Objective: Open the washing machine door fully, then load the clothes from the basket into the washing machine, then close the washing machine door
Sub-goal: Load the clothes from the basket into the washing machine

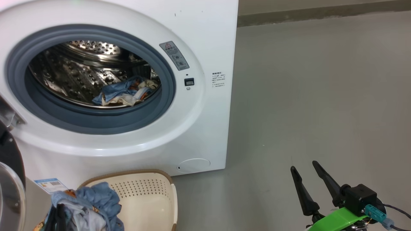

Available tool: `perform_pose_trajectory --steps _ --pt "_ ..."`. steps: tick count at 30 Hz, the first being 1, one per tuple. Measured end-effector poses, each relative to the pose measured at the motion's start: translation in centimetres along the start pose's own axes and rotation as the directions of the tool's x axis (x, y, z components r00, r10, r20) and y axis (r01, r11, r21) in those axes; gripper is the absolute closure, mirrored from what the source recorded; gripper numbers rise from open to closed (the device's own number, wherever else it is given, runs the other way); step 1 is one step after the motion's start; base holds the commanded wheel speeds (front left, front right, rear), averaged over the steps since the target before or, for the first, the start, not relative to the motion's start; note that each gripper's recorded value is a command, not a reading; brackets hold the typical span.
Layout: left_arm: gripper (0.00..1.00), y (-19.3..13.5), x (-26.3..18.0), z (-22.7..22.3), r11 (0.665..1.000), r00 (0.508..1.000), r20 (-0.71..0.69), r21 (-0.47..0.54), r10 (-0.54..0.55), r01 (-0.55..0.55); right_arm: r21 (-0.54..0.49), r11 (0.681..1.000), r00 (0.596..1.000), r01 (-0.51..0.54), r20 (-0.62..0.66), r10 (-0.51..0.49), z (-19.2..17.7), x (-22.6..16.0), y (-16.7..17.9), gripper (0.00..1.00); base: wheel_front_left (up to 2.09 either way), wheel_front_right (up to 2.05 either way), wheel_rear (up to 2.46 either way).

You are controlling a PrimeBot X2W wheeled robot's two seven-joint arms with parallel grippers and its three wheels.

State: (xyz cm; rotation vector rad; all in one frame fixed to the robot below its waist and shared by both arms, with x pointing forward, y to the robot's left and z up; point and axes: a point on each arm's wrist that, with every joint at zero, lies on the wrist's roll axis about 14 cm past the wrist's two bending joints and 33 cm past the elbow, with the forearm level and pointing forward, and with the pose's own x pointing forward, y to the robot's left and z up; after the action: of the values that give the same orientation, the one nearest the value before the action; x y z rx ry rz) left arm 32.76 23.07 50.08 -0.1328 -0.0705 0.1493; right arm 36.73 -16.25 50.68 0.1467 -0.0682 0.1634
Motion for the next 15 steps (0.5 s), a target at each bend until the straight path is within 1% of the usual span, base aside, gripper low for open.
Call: perform_pose_trajectory --steps 7,15 --pt "1.00 -0.5 1.3 -1.4 1.000 0.999 -0.037 -0.008 -0.007 0.007 0.006 1.000 0.999 0.011 -0.035 -0.011 -1.2 0.2 -0.4 0.00 0.00 0.00 0.00" --pt "1.00 -1.5 6.0 -1.2 0.999 1.000 -0.008 -0.028 -0.028 0.028 0.013 1.000 0.996 0.024 -0.082 -0.022 -2.9 0.9 -0.9 0.00 0.00 0.00 0.00"
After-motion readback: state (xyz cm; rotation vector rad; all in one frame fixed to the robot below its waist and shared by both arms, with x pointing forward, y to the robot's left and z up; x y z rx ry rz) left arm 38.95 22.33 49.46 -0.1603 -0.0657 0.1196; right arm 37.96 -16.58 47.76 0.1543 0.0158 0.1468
